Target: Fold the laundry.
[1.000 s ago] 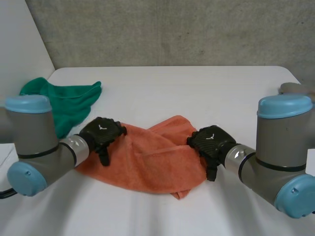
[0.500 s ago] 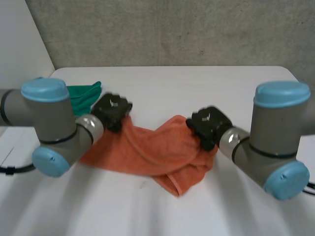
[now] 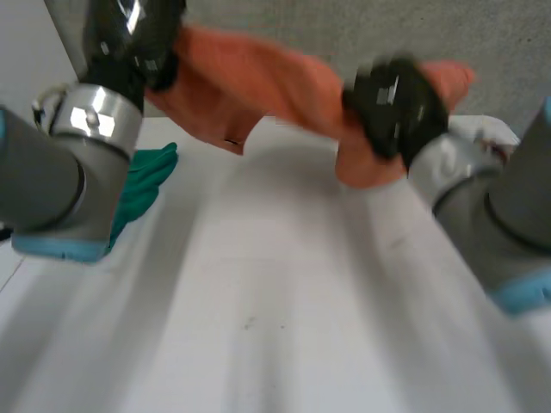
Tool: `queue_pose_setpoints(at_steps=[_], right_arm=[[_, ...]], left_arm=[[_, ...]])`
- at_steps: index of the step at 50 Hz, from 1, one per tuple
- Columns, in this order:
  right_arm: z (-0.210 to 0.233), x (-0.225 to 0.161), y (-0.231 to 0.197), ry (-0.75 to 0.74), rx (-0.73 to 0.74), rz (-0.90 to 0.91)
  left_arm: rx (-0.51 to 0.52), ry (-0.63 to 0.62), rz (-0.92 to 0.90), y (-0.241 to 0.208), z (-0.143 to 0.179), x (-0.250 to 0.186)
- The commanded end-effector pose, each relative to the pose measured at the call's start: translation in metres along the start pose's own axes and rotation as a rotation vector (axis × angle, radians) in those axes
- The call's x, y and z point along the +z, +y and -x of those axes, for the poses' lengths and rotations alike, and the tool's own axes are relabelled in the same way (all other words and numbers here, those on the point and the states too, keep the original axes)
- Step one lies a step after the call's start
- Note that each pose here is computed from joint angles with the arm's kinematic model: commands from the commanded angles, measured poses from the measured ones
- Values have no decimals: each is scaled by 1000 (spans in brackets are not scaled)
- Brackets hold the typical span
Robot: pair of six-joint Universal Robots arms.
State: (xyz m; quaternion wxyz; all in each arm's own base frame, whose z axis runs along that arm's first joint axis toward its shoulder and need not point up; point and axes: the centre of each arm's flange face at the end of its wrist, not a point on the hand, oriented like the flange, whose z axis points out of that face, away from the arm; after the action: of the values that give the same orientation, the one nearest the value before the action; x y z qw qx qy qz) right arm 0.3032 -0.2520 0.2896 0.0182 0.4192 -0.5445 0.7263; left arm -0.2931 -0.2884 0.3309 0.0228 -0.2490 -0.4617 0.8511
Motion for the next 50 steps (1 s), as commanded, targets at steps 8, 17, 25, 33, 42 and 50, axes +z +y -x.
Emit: queue_pose_setpoints(at_steps=[8, 17, 25, 33, 42, 50], right_arm=[[42, -37, 45, -239, 79, 294], [-17, -2, 56, -58, 82, 273], [-3, 22, 97, -195, -62, 420], [-9, 42, 146, -259, -104, 565], [-5, 46, 165, -304, 94, 547], [5, 40, 165, -378, 267, 514]], left_arm=[[-18, 172, 200, 62, -37, -39], [-24, 187, 231, 60, -37, -48], [-22, 198, 267, 59, -35, -62], [-22, 199, 293, 62, -33, -71], [-22, 173, 314, 70, -23, -70], [-23, 172, 310, 69, -23, -69]])
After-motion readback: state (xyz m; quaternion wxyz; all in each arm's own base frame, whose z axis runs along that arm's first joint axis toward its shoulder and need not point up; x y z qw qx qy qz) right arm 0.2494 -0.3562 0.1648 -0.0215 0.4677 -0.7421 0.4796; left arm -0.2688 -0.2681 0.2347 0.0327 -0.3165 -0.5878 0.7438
